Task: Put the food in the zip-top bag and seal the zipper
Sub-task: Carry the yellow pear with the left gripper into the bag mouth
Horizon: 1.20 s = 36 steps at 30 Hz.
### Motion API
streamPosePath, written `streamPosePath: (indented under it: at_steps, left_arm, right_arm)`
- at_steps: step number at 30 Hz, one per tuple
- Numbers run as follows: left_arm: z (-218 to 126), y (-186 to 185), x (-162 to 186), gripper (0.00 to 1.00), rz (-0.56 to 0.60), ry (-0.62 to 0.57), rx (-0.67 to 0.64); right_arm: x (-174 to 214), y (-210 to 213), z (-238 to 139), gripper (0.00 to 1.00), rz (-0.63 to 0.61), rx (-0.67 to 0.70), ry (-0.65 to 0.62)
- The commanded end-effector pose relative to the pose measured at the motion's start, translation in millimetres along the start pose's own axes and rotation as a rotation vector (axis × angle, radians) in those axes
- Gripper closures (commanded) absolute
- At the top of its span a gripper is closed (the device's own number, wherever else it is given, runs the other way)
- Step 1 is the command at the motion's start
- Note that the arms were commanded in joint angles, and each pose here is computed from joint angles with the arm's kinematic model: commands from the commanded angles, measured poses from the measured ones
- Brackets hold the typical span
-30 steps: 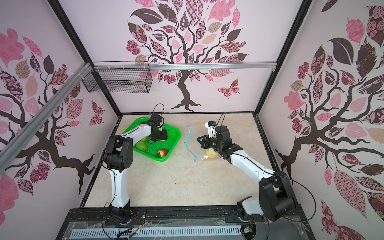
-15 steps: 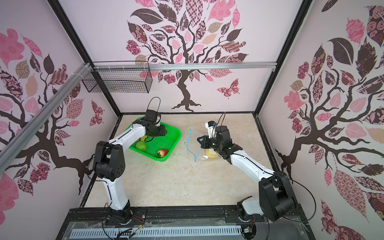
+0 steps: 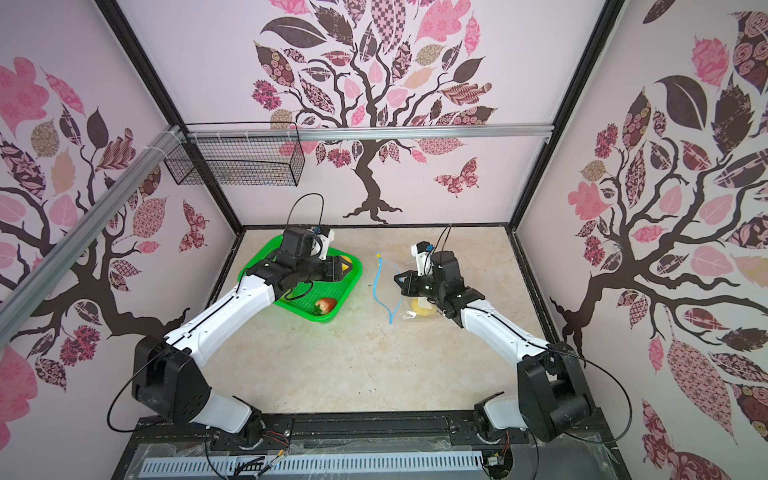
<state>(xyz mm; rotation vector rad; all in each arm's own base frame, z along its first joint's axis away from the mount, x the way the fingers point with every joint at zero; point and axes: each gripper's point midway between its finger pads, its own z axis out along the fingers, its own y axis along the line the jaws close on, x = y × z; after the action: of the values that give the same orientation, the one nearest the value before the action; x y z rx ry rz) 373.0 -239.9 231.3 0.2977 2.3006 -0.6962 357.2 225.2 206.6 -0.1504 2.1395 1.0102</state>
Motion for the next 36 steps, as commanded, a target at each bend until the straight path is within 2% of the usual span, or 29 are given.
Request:
streamPosePath:
  at_steps: [1, 5, 11, 17, 28, 36]
  left_arm:
    - [0.3, -27.2, 2.1, 0.48, 0.019, -0.043, 0.072]
    - [11.3, -55.8, 10.5, 0.48, 0.015, -0.054, 0.150]
    - [47.9, -83.3, 31.2, 0.48, 0.037, 0.015, 0.199]
    - [79.0, -72.5, 42.1, 0.48, -0.007, 0.052, 0.145]
    - [113.3, -55.7, 53.3, 0.46, -0.037, 0.128, 0.045]
    - [125.6, -51.2, 58.5, 0.38, -0.070, 0.166, 0.015]
  right_arm:
    - [-10.1, 7.6, 2.0, 1.00, 0.005, -0.017, -0.005]
    - [-9.5, 7.4, 2.6, 1.00, 0.010, -0.016, 0.002]
    - [-9.3, 11.0, 2.7, 1.00, 0.016, -0.034, 0.007]
    - [-13.0, 16.9, -1.7, 1.00, 0.008, -0.049, -0.005]
    - [-10.3, 19.1, -3.8, 1.00, 0.005, -0.063, -0.002]
    - [-9.5, 18.8, -4.5, 1.00, 0.005, -0.062, -0.004]
